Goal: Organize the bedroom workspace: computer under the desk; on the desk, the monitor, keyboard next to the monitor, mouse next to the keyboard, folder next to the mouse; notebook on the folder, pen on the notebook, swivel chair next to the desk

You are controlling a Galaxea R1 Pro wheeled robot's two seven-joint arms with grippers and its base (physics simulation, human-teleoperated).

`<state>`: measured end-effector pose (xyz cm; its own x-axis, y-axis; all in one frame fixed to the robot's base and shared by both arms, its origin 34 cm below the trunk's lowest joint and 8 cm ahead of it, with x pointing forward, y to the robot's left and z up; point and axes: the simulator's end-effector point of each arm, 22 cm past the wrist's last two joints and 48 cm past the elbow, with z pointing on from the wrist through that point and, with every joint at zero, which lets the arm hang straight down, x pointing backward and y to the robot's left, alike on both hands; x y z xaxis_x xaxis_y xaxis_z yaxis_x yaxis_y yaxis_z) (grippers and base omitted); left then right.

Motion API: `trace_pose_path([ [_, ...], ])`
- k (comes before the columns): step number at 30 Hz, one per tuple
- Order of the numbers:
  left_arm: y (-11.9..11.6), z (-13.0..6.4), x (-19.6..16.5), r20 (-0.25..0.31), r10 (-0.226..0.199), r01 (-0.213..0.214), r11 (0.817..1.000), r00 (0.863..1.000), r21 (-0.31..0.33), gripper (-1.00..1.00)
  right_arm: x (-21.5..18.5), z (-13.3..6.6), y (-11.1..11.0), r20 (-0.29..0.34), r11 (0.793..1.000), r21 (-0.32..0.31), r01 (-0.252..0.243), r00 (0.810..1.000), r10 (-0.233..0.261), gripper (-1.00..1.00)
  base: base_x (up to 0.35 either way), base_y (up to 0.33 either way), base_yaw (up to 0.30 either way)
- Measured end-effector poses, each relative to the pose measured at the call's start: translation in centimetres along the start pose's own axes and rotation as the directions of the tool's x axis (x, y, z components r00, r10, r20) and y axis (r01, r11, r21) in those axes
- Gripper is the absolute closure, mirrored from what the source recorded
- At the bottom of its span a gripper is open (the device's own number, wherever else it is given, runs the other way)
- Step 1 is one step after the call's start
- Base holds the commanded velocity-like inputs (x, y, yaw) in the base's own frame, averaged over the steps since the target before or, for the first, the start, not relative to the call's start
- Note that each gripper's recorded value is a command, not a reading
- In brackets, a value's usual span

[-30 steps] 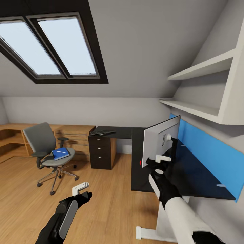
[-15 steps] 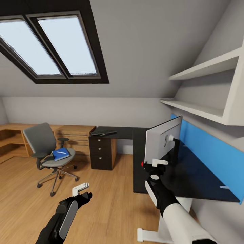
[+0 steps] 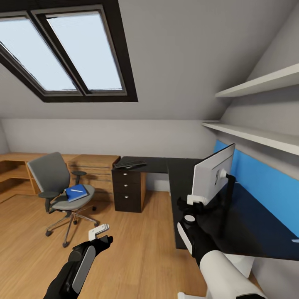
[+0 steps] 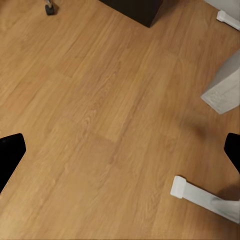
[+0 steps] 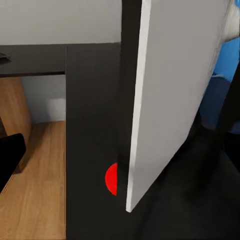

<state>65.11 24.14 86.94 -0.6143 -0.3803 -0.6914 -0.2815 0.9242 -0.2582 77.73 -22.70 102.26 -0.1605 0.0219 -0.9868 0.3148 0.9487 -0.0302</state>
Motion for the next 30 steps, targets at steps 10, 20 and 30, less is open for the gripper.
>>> trace_pose_path([
  [10,0.0,0.1,0.3,-0.007,0.001,-0.001,1.0,1.0,-0.001,-1.0,-0.9,0.0,-0.2,0.046,1.0,0.004,-0.022,0.999,0.022,-1.0,0.052,0.043,0.0],
  [20,-0.1,0.2,0.4,-0.008,0.001,-0.001,1.0,1.0,0.0,-1.0,-1.2,0.0,-1.8,0.066,0.997,0.074,-0.035,0.997,0.03,-1.0,0.005,0.004,0.0],
  [30,-0.2,0.1,0.4,-0.009,0.0,0.0,1.0,1.0,0.003,-1.0,-2.0,-0.1,-2.6,0.105,0.993,0.102,-0.058,0.993,0.047,-1.0,0.149,0.0,0.0],
])
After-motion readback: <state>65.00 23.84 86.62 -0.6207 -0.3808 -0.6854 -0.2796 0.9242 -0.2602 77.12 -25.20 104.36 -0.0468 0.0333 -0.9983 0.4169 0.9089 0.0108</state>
